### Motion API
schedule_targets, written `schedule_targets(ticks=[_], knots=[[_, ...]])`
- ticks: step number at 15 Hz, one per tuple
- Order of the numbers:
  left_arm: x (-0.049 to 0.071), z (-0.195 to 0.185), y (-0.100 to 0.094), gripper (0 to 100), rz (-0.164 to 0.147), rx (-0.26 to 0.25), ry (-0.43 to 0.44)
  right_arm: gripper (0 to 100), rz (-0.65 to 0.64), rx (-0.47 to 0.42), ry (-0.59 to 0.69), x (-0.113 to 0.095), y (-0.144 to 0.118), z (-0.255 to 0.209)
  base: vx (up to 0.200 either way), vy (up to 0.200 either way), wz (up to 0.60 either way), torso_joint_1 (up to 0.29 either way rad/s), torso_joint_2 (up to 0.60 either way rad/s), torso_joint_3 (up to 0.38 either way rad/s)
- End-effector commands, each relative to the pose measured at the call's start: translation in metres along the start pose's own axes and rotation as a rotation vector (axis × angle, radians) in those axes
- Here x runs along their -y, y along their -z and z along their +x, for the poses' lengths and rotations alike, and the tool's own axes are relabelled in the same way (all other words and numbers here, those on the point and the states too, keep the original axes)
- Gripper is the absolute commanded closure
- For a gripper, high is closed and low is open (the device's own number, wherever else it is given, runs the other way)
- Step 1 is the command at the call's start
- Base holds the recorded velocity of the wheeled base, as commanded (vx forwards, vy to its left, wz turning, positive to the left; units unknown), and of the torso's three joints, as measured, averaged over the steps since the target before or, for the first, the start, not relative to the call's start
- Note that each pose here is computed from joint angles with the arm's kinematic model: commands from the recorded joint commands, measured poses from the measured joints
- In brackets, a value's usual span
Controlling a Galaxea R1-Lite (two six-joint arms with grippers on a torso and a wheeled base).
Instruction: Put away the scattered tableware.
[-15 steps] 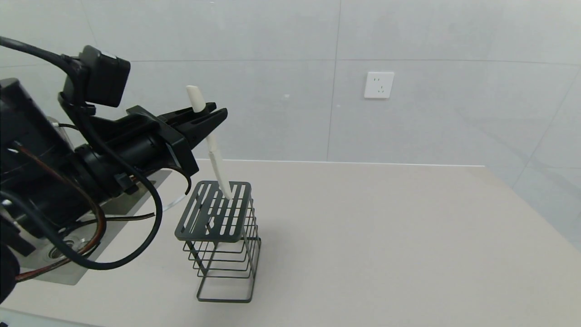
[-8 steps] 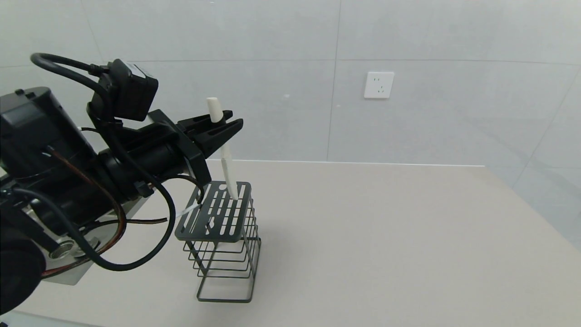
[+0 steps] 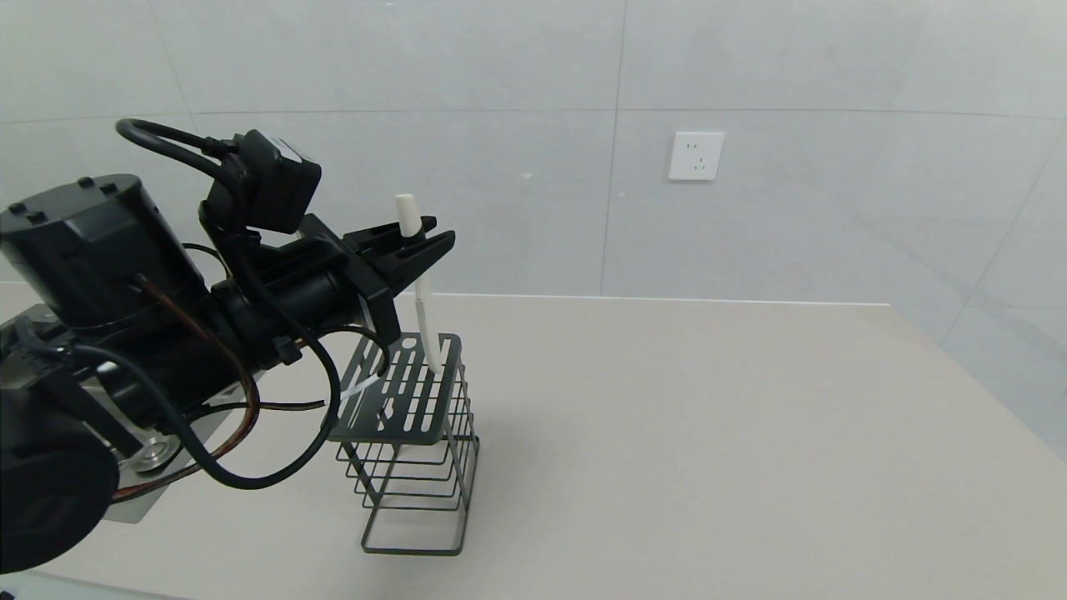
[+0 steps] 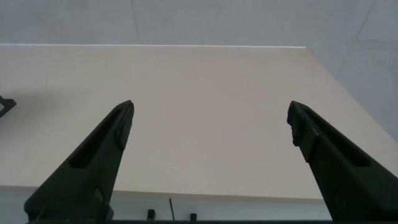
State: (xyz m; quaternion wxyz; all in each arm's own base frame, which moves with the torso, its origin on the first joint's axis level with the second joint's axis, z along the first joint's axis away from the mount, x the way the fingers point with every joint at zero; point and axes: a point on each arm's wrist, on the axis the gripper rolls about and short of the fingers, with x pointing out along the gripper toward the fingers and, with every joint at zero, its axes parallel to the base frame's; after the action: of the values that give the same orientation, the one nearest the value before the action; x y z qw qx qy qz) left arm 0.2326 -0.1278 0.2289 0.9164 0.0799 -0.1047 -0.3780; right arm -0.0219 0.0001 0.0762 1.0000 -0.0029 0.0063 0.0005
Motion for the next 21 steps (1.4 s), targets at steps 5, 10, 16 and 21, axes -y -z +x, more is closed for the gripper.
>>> schedule_targets(ticks=[5,10,16,21], knots=[[-0.001,0.003,0.004,100,-0.004,-0.013,0.001,0,0.000,-0.003,0.000,0.000,0.000,0.000,0.000,0.000,0.00,0.000,0.00,0.000],[-0.001,0.003,0.006,100,-0.009,-0.018,0.002,0,0.000,-0.004,0.000,0.000,0.000,0.000,0.000,0.000,0.00,0.000,0.00,0.000],[0.001,0.003,0.017,100,-0.022,-0.053,0.030,0,0.000,-0.003,0.000,0.000,0.000,0.000,0.000,0.000,0.00,0.000,0.00,0.000],[0.002,0.005,0.028,100,-0.042,-0.089,0.044,0,0.000,-0.004,0.000,0.000,0.000,0.000,0.000,0.000,0.00,0.000,0.00,0.000]])
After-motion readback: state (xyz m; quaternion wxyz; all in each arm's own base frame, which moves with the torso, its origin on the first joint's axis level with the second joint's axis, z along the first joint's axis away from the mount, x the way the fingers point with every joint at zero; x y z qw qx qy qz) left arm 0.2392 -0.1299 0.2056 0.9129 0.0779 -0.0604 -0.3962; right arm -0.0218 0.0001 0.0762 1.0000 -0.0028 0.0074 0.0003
